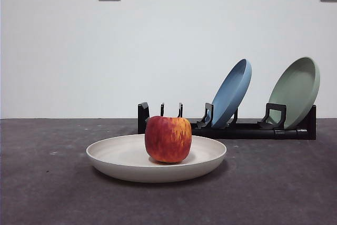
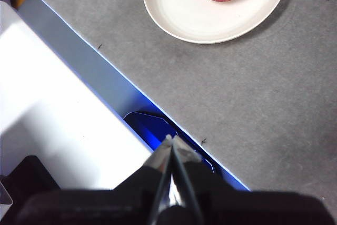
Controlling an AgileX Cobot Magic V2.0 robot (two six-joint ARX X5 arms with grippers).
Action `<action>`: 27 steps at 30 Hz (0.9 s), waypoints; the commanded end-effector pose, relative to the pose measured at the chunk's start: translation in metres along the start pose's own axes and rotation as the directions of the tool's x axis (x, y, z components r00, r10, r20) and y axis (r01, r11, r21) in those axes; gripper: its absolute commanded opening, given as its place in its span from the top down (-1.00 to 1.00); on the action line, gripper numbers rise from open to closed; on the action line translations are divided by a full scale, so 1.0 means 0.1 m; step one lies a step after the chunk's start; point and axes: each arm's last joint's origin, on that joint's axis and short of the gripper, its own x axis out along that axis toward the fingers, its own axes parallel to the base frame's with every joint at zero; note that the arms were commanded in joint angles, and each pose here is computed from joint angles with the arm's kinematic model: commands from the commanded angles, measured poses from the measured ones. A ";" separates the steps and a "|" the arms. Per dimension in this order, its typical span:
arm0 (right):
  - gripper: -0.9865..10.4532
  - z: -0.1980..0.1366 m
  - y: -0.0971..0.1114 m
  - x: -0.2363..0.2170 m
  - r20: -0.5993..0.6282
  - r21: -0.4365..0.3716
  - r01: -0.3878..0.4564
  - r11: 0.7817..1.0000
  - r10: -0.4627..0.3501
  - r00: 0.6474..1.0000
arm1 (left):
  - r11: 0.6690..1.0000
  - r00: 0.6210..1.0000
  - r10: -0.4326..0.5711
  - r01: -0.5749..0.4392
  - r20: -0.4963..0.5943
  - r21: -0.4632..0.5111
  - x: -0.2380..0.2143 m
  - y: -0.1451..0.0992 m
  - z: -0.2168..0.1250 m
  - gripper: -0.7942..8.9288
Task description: Take the yellow plate from the plate rack,put the plate on the table,take the apple from the table,put the apple in the plate
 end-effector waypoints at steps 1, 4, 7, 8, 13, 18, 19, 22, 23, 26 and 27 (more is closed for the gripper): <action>0.83 0.00 0.00 0.00 0.008 0.005 0.001 1.000 -0.001 1.000 | 1.000 1.000 0.004 -0.004 -0.007 0.000 0.01 0.00 -0.13 0.84; 0.83 0.00 0.00 0.00 0.008 0.005 0.001 1.000 -0.001 1.000 | 1.000 1.000 0.003 -0.003 -0.022 0.001 0.03 -0.01 -0.24 0.84; 0.83 0.00 0.00 0.00 0.008 0.005 0.001 1.000 -0.001 1.000 | 1.000 0.999 0.003 -0.003 -0.041 -0.007 0.03 -0.01 -0.31 0.84; 0.83 0.00 0.00 0.00 0.008 0.005 0.000 1.000 0.000 1.000 | 1.000 0.999 0.003 -0.003 -0.047 -0.017 0.03 -0.01 -0.33 0.84; 0.83 0.00 0.00 0.00 0.008 0.005 0.001 1.000 -0.001 1.000 | 0.999 0.994 -0.002 -0.004 -0.113 -0.047 0.03 -0.02 -0.40 0.84; 0.83 0.00 0.00 0.00 0.008 0.005 0.001 1.000 -0.001 1.000 | 0.996 0.990 -0.020 0.008 -0.136 -0.089 0.02 -0.02 -0.43 0.84; 0.83 0.00 0.00 0.00 0.008 0.005 0.000 1.000 0.000 1.000 | 0.995 0.990 -0.029 0.016 -0.135 -0.099 0.02 -0.02 -0.42 0.84; 0.83 0.00 0.00 0.00 0.008 0.005 0.001 1.000 -0.001 1.000 | 0.995 0.990 -0.028 0.014 -0.136 -0.098 0.02 -0.02 -0.43 0.84; 0.83 0.00 0.00 0.00 0.008 0.005 0.001 1.000 -0.001 1.000 | 0.995 0.990 -0.025 0.012 -0.136 -0.097 0.02 -0.02 -0.42 0.84; 0.83 0.00 0.00 0.00 0.008 0.005 0.000 1.000 0.000 1.000 | 0.995 0.990 -0.026 0.013 -0.135 -0.097 0.02 -0.02 -0.42 0.84; 0.83 0.00 0.00 0.00 0.008 0.005 0.000 1.000 0.000 1.000 | 0.995 0.990 -0.026 0.013 -0.135 -0.097 0.02 -0.02 -0.42 0.84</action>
